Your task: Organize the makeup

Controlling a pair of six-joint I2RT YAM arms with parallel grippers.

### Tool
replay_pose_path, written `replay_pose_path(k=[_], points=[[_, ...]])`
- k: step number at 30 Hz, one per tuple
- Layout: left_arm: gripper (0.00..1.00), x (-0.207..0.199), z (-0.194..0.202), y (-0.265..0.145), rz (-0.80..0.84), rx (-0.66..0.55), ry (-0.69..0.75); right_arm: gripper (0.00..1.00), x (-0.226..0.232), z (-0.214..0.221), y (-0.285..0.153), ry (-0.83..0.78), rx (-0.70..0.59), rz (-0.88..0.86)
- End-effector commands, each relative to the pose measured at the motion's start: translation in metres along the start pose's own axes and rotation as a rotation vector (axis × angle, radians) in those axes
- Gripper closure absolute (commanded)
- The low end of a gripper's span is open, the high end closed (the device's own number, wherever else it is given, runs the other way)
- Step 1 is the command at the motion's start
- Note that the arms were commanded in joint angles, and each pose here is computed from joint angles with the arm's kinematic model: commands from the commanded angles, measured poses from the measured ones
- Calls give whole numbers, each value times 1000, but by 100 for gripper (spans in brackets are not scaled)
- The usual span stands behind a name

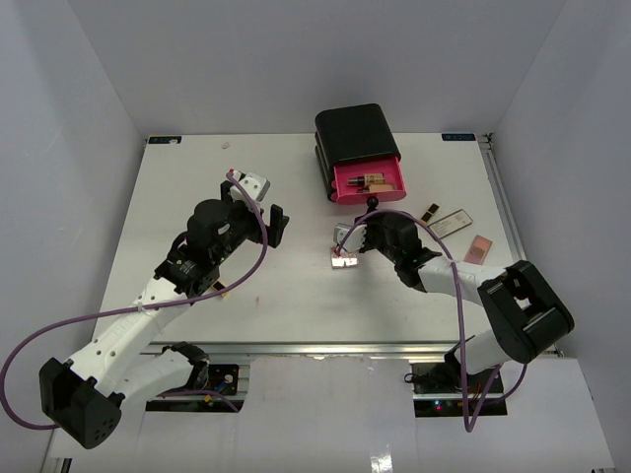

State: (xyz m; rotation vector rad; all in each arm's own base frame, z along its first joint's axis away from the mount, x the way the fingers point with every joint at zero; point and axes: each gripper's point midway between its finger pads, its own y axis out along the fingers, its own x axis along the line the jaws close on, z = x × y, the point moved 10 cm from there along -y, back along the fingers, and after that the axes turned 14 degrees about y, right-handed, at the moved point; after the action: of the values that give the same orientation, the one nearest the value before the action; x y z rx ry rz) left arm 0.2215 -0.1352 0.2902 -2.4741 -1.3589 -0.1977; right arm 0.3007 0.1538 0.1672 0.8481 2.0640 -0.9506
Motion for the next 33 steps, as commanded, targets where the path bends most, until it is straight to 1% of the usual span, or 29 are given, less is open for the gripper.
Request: replay_pose_path(k=[1,11,19,28,33], points=[[2,3,-4,-3,-15,-29,5,55,-34,-19,8,-18,-63,124],[2,3,-2,-2,-20,-21,6,55,-49,-22,40,-28,-48,124],[2,3,-1,0,-18,-14,7,55,-60,-13,57,-18,-30,130],[2,3,1,1,-18,-5,7,49,-69,-15,74,13,-29,130],[2,4,2,2,-19,-2,7,44,-73,-17,84,44,-29,121]])
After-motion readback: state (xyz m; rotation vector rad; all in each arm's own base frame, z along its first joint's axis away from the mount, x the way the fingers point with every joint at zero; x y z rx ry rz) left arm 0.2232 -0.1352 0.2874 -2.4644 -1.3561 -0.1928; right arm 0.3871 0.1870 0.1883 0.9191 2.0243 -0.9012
